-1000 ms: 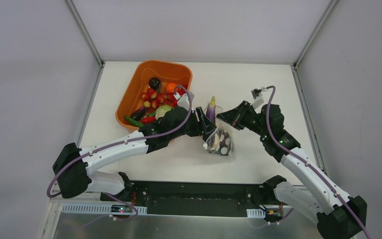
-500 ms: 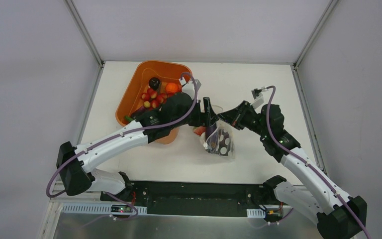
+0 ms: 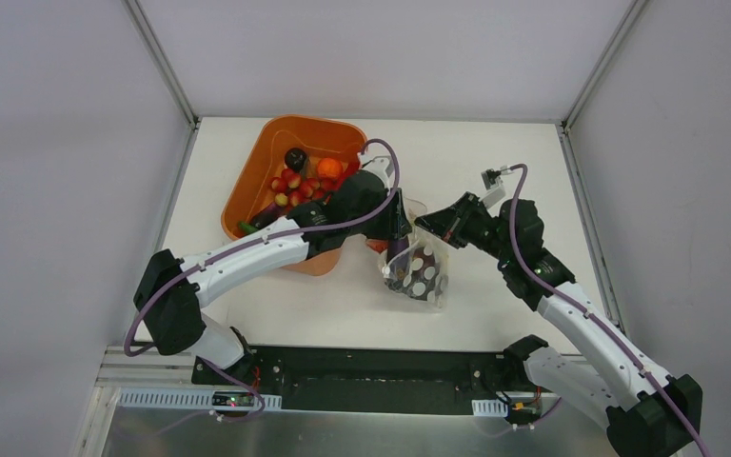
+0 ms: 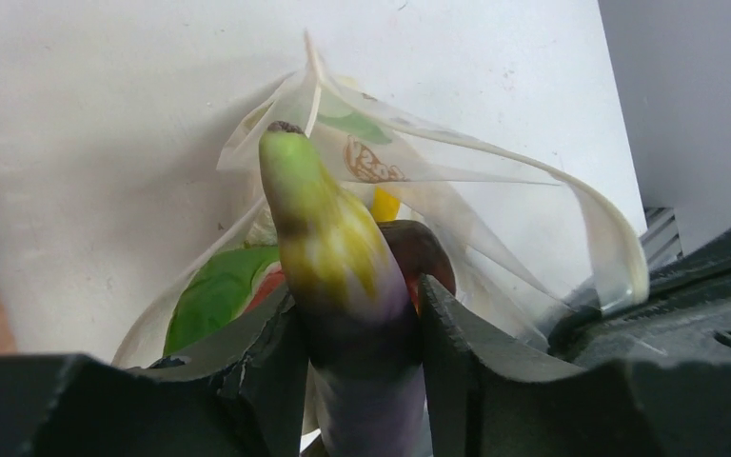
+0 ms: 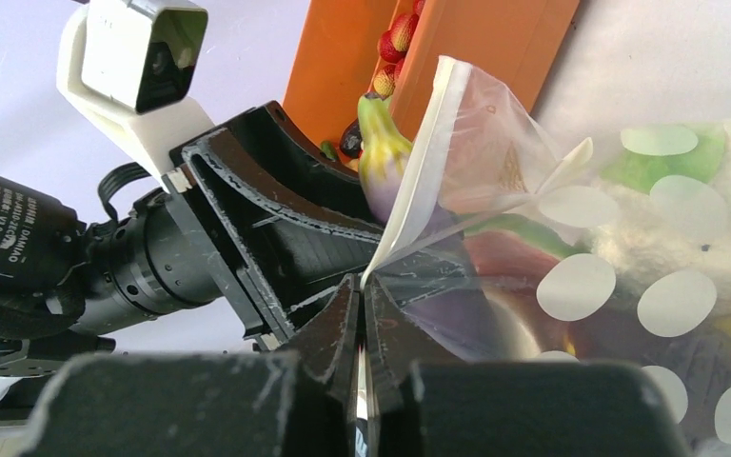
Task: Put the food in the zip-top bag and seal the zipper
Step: Place the fake vegetable in the zipper food storage bag.
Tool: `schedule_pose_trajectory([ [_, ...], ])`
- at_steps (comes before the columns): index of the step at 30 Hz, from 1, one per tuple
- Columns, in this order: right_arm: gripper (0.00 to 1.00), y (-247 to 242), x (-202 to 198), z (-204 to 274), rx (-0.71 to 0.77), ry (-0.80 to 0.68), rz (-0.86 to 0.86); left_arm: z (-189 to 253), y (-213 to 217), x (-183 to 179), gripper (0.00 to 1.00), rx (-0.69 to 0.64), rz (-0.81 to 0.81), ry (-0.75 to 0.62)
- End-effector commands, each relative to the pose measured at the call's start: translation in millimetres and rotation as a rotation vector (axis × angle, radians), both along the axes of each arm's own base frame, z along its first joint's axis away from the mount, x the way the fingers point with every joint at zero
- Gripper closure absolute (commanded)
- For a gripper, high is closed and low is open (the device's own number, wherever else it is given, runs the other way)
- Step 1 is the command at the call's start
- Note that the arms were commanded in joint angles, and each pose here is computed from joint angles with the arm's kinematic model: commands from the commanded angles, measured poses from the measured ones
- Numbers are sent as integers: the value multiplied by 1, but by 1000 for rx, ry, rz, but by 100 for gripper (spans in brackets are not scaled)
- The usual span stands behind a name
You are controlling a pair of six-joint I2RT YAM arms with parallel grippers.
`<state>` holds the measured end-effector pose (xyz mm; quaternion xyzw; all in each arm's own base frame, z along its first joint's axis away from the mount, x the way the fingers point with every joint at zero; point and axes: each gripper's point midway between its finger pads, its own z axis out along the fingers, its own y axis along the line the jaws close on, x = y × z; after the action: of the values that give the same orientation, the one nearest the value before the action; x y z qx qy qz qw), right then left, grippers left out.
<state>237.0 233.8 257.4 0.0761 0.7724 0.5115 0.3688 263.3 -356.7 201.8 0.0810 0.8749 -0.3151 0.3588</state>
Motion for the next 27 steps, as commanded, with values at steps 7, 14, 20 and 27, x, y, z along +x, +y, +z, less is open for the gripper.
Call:
schedule_pose_trajectory([
  [7,98,0,6,31,50,-121,-16,11,-4,-18,83,-61,-99,31],
  [14,98,1,6,30,52,-119,-7,3,-14,-28,83,-129,-163,72],
  [20,98,0,5,33,56,-128,-12,1,-30,-26,64,-143,-225,108],
  [27,98,-3,6,31,52,-128,-32,15,8,-18,39,-67,-114,33],
])
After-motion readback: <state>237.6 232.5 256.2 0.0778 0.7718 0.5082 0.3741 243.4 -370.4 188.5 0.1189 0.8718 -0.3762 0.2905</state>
